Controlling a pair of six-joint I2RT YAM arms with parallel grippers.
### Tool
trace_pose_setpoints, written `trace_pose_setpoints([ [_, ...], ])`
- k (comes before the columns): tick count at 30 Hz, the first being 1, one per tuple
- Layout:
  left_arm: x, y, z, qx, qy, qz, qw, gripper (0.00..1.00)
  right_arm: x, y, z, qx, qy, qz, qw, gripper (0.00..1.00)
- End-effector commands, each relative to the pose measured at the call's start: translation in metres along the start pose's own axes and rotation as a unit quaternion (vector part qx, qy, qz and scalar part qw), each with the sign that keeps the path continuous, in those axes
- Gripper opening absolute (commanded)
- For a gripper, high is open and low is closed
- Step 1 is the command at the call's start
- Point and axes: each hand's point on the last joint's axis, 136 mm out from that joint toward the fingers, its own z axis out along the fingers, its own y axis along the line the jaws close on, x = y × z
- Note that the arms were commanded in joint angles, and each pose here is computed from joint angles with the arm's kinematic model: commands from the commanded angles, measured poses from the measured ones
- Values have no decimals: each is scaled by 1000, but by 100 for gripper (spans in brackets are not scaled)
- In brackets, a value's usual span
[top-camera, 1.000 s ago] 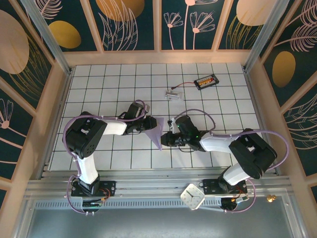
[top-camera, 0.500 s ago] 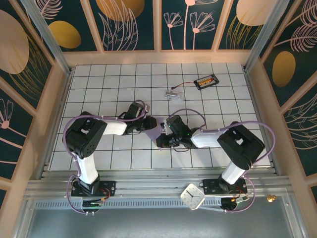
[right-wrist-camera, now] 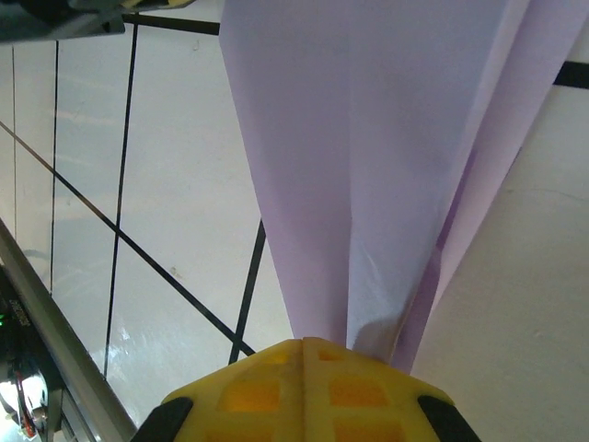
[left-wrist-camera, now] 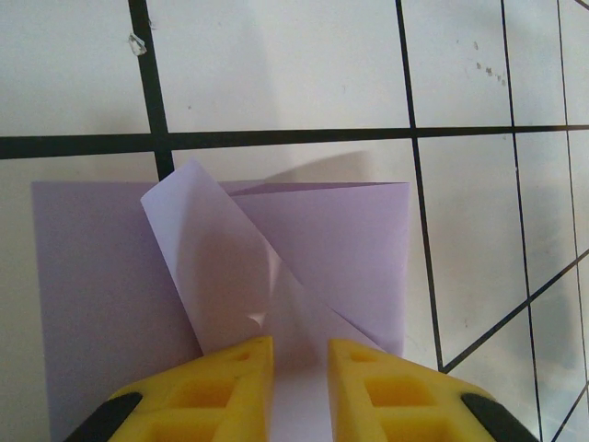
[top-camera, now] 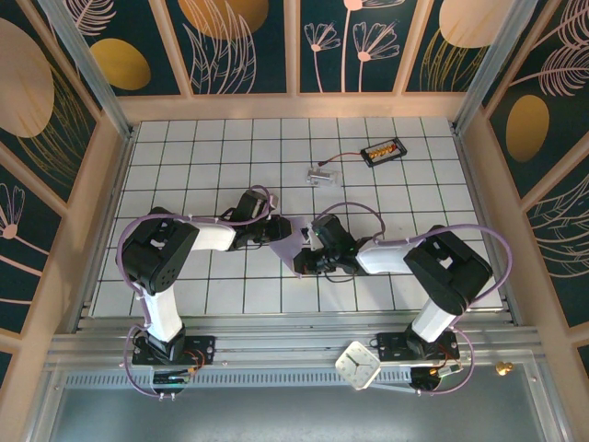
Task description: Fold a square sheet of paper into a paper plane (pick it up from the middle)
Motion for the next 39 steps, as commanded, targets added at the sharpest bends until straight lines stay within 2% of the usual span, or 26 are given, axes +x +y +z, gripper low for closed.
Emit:
trace_pose_setpoints([
  [1, 36, 58, 1, -102, 50, -24, 993, 24, 10, -16, -1, 24, 8, 3, 1000, 5],
  [24, 36, 60, 1, -108, 51, -22, 993, 24, 41, -25, 1, 31, 42, 17, 998, 3],
  [35, 36, 62, 2, -112, 51, -21, 992, 23, 33, -10, -10, 19, 33, 1, 999, 4],
  [39, 37, 61, 2, -110, 51, -22, 992, 23, 17, 4, -16, 10, 10, -12, 1000, 4],
])
